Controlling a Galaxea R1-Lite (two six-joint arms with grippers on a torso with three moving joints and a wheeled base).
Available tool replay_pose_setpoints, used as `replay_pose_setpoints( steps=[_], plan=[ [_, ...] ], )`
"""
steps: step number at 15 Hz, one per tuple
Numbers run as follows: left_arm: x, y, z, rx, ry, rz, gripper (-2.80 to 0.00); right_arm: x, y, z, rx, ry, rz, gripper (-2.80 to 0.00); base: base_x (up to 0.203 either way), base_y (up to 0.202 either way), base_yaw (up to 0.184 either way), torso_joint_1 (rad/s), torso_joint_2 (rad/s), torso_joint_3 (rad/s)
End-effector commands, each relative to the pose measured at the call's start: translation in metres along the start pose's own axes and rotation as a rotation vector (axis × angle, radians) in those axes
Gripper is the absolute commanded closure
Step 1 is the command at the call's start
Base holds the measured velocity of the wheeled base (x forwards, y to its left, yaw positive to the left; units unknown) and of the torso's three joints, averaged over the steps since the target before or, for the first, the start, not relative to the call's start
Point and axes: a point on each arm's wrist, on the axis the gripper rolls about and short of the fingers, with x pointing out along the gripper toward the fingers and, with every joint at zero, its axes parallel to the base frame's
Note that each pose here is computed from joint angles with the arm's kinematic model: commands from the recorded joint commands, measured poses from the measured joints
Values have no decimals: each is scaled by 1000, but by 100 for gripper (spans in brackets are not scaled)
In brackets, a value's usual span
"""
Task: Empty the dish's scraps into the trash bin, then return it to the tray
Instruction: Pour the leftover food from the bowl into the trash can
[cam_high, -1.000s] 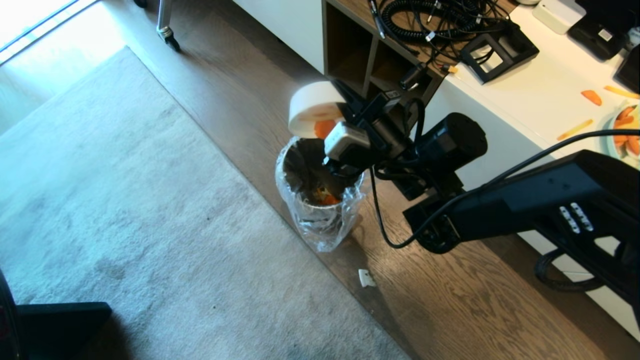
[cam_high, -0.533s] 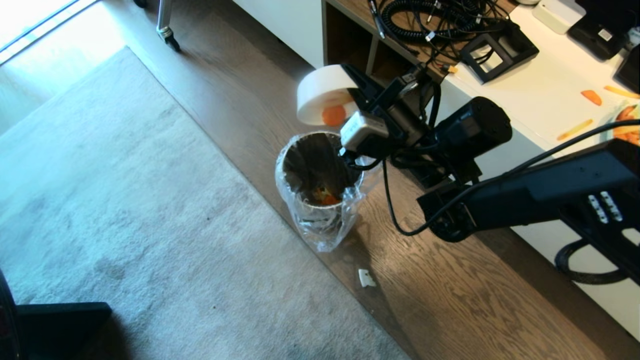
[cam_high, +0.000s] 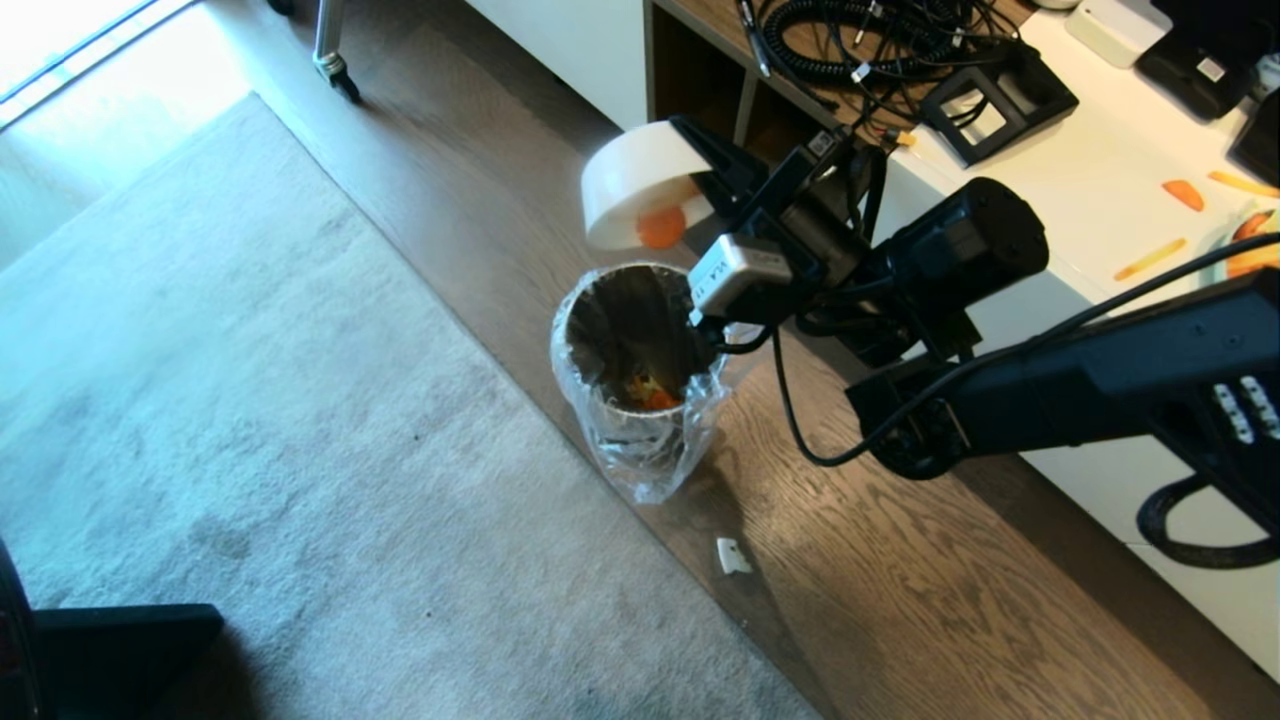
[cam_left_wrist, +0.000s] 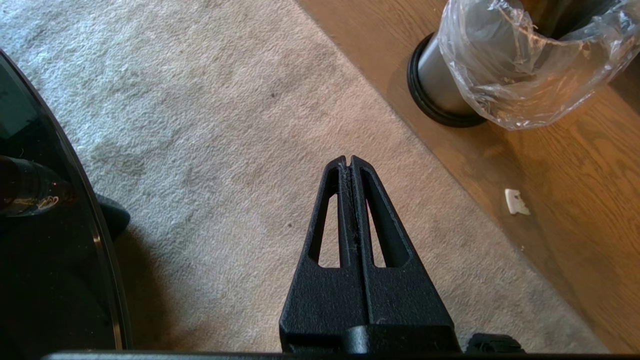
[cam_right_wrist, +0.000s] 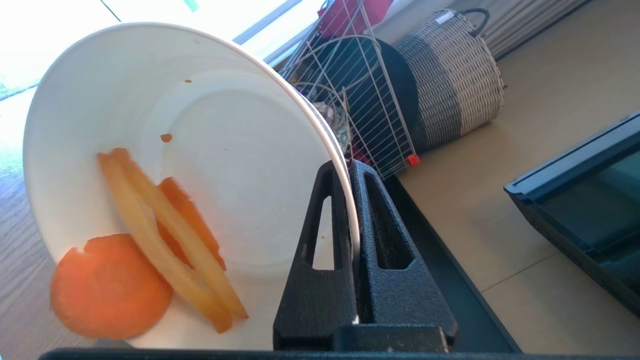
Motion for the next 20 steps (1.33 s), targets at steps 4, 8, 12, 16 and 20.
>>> replay_pose_setpoints(
  steps=[4, 8, 12, 16, 20],
  plan=[
    [0, 0, 0, -1, -1, 1, 0, 1, -11, 4, -54, -55, -42, 0, 0, 0, 0, 0, 0, 0],
    [0, 0, 0, -1, -1, 1, 0, 0, -8, 4, -68, -71, -32, 0, 0, 0, 0, 0, 0, 0],
    [0, 0, 0, -1, -1, 1, 0, -5, 0, 6, -59, -93, 5, 0, 0, 0, 0, 0, 0, 0],
    [0, 0, 0, -1, -1, 1, 0, -2, -14, 7, -78, -100, -25, 0, 0, 0, 0, 0, 0, 0],
    [0, 0, 0, -1, -1, 1, 0, 1, -26, 10, -88, -107, -49, 0, 0, 0, 0, 0, 0, 0]
  ],
)
